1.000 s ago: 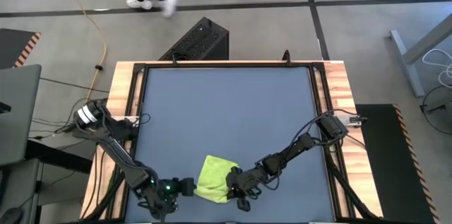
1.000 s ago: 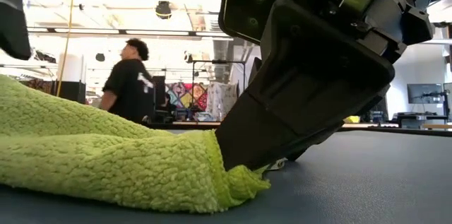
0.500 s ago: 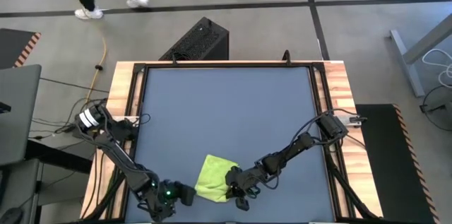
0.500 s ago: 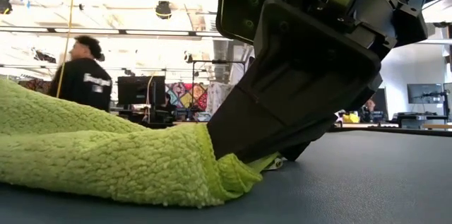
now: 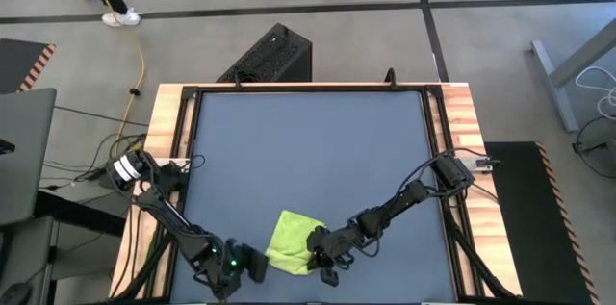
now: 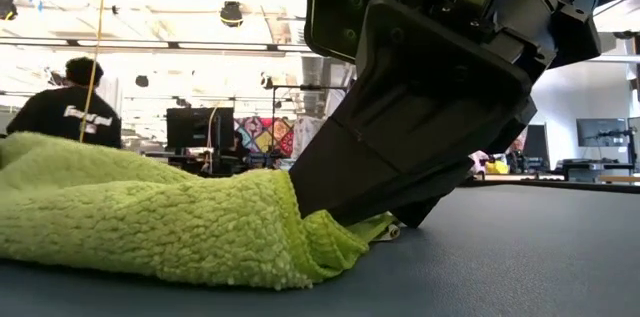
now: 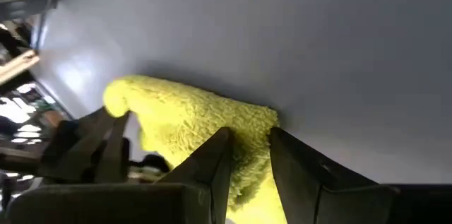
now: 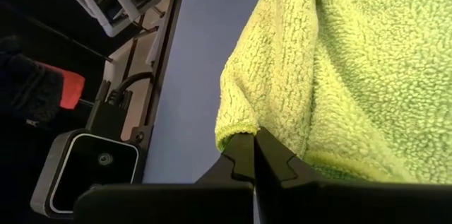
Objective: Roll towel
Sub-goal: Roll the green towel
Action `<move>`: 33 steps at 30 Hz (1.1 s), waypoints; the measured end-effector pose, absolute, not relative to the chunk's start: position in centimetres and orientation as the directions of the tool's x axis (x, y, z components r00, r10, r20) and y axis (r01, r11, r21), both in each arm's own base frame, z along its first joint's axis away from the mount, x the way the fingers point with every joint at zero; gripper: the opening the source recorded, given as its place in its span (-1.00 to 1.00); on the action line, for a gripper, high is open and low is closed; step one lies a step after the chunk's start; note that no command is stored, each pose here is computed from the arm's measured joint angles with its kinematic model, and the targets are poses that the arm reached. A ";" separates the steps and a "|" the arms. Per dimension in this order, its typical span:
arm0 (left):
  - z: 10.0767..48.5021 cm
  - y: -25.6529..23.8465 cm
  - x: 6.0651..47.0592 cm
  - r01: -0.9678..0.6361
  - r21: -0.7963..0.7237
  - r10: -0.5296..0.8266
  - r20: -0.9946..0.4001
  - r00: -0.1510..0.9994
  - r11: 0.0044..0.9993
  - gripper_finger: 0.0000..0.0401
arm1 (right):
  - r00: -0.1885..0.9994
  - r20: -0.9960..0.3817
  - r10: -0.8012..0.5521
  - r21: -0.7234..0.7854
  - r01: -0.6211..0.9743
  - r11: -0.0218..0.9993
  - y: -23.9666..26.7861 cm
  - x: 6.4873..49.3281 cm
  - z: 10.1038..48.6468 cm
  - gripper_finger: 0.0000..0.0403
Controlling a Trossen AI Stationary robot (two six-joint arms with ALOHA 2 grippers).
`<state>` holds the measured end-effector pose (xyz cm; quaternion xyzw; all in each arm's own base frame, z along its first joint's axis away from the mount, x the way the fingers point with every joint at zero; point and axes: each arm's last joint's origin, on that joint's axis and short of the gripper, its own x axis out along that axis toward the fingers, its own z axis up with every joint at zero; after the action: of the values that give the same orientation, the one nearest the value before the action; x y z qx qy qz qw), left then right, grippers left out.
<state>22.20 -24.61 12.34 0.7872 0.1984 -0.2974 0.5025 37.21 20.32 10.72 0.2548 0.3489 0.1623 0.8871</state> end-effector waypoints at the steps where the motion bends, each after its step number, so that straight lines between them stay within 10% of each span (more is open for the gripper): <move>1: 12.4 -24.6 22.3 0.600 0.674 0.022 -0.657 0.754 -0.431 -0.56 | 0.704 -0.536 0.467 0.567 -0.110 0.816 20.3 37.2 10.7 -0.94; 16: 12.2 -23.5 23.5 0.667 0.684 0.001 -0.698 0.716 -0.295 -0.67 | 0.709 -0.518 0.478 0.594 -0.103 0.797 20.5 37.2 10.9 -0.94; 25: 12.7 -22.8 24.9 0.808 0.569 -0.158 -0.793 0.588 0.152 -0.99 | 0.713 -0.501 0.490 0.653 -0.060 0.755 21.7 36.7 11.0 -0.94; 33: 13.2 -22.9 25.7 0.918 0.129 -0.499 -0.806 0.318 0.376 -1.00 | 0.762 -0.498 0.414 0.692 0.061 0.719 23.6 35.5 11.1 -0.94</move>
<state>25.72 -22.86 13.23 0.3018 0.3469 -0.4699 0.7535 35.54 23.57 11.10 0.3605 0.3299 0.1018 0.8665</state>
